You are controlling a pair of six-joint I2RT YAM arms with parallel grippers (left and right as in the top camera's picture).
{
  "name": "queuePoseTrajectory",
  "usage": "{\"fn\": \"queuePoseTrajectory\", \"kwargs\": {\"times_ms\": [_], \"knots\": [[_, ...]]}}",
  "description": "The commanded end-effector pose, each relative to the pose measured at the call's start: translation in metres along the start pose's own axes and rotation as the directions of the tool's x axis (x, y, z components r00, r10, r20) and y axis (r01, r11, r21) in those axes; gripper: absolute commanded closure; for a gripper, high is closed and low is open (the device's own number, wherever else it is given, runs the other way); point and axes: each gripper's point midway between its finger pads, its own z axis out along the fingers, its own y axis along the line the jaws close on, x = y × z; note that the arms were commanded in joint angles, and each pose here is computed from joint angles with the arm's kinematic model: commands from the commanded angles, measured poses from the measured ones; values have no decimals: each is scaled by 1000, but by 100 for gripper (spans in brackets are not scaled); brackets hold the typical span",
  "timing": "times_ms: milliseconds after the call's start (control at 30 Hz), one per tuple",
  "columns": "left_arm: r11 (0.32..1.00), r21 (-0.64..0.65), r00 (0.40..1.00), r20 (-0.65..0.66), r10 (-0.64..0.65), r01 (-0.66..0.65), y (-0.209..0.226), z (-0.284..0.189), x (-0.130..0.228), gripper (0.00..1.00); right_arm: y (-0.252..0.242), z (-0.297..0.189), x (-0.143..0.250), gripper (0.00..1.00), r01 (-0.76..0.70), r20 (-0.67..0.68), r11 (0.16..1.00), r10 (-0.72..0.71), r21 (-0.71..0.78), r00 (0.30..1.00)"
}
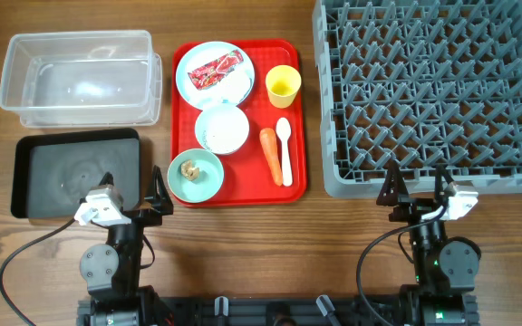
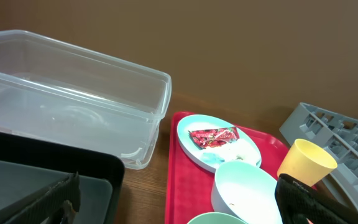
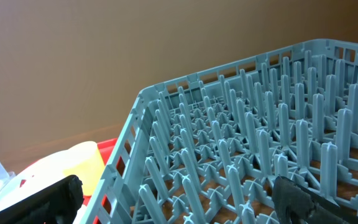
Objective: Sort waste into correct bins and load items into the dishwasher rack
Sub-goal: 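Raise both grippers from rest and open them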
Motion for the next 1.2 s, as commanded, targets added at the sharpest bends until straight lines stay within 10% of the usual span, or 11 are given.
{"fn": "queuePoseTrajectory", "kwargs": {"times_ms": [0,833,1167], "knots": [[1000,13,1000,-3,21,-21,-2,0,2,0,2,0,0,0,-4,2,1000,4,-11,1000],[1000,14,1000,3,22,-22,-2,0,1,0,3,0,-5,0,-87,20,996,88,-19,996],[958,281,998,51,46,-58,-51,-8,-14,0,38,-9,-50,0,-51,180,977,89,-205,980]]}}
